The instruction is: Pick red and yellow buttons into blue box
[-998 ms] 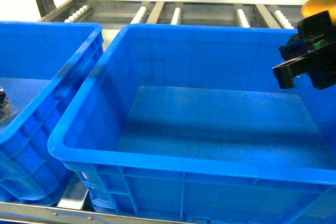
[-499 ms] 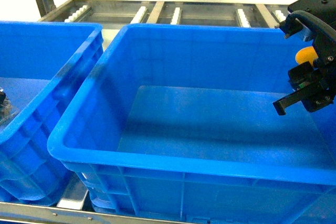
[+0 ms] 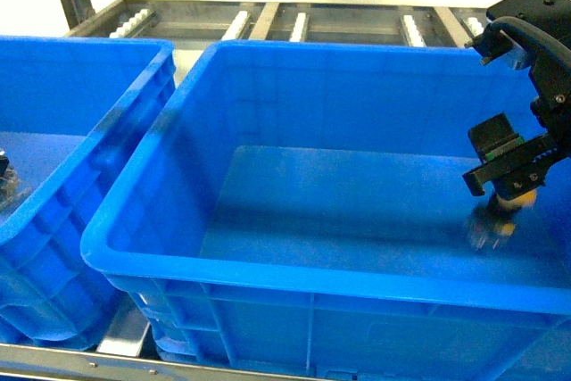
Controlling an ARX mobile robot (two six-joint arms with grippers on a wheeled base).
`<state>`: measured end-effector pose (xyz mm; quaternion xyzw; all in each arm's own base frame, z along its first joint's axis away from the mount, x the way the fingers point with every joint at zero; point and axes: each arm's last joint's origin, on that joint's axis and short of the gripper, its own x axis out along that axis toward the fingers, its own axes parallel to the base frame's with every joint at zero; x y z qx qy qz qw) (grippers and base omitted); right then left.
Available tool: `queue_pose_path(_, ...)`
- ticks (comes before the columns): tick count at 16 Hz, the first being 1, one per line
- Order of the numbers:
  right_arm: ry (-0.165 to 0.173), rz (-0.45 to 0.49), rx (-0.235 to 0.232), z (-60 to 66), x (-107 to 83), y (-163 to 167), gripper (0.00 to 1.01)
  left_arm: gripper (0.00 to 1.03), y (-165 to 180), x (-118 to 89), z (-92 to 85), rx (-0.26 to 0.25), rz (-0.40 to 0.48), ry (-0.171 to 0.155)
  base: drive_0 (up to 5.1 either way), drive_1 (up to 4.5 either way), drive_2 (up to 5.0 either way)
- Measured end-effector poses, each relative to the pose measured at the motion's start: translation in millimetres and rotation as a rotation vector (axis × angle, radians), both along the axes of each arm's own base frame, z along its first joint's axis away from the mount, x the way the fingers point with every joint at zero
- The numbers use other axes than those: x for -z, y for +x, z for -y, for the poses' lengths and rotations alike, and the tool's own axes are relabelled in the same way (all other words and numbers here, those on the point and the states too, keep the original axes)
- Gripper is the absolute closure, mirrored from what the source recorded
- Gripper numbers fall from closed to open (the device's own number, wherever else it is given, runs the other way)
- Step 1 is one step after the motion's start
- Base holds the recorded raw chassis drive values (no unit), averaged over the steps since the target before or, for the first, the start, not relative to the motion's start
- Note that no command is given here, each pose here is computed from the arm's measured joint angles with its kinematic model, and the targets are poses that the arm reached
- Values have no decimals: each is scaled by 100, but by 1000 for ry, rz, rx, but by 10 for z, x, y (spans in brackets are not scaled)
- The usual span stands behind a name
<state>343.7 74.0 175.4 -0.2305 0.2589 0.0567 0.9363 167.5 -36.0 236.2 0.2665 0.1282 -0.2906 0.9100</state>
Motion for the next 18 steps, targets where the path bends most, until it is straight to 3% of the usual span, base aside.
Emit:
queue_pose_path(1,0,0,0,0,0,0,21,74,0,0,0,0,0,0,0,0,0)
queue_pose_path(2,0,0,0,0,0,0,1,74,0,0,0,0,0,0,0,0,0)
queue_pose_path(5,9,52,33,139,-125,-192,3,74,0,0,0,0,0,0,0,0,0)
queue_pose_path(9,50,131,113,608,-378,-555,3,74,0,0,0,0,0,0,0,0,0)
queue_pose_path(16,79,194,147,824,-540,-816,3,74,0,0,0,0,0,0,0,0,0)
queue_pose_path(18,92,218,171,959,-597,-1060,3,74,0,0,0,0,0,0,0,0,0)
